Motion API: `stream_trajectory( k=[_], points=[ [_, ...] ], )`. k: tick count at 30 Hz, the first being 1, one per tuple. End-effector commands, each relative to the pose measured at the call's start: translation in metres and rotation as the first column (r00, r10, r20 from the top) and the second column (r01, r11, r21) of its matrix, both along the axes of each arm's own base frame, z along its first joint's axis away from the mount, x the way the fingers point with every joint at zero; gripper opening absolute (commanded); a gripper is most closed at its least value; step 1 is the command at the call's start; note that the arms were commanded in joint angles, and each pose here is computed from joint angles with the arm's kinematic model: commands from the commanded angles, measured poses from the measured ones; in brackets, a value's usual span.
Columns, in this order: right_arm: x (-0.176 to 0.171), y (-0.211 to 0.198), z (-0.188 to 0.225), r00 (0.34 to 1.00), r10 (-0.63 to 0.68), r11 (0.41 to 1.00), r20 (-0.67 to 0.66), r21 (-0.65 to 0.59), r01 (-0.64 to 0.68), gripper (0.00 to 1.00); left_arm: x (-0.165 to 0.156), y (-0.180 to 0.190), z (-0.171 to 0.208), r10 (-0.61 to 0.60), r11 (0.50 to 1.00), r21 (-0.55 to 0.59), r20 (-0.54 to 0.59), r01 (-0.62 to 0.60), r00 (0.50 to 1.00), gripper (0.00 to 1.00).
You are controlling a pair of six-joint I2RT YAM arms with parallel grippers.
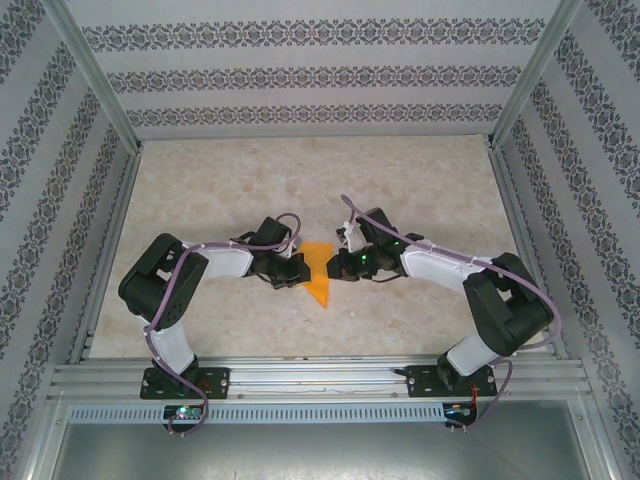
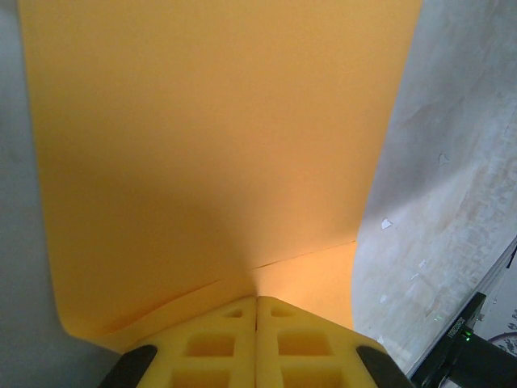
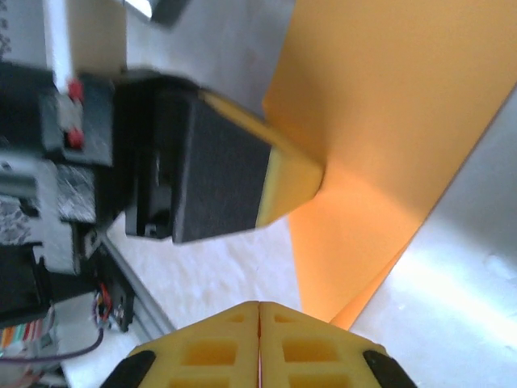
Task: Fold a paper plane with a square sheet of paper (fold left side to right side)
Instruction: Third fold the triangle at the center of the table.
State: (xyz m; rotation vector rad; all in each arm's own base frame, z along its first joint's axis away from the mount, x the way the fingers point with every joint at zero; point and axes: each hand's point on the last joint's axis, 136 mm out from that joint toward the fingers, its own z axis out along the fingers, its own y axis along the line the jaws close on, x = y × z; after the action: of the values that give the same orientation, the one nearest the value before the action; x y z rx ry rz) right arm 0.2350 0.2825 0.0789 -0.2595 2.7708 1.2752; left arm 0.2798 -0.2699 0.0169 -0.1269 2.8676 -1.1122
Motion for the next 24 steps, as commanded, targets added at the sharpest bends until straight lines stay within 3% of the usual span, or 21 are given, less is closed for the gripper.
stream_trajectory(
  k=[1, 24],
  points=[
    [-0.023, 0.015, -0.007, 0.994, 0.05, 0.998, -0.094, 0.028, -0.048, 0.08, -0.012, 0.011, -0.028, 0.022, 0.996, 0.082, -0.057, -0.017, 0.998, 0.07],
    [-0.041, 0.014, -0.058, 0.984, 0.053, 0.989, -0.168, -0.131, -0.076, 0.08, -0.012, 0.011, -0.029, 0.018, 0.996, 0.088, -0.062, -0.013, 0.998, 0.07]
  ],
)
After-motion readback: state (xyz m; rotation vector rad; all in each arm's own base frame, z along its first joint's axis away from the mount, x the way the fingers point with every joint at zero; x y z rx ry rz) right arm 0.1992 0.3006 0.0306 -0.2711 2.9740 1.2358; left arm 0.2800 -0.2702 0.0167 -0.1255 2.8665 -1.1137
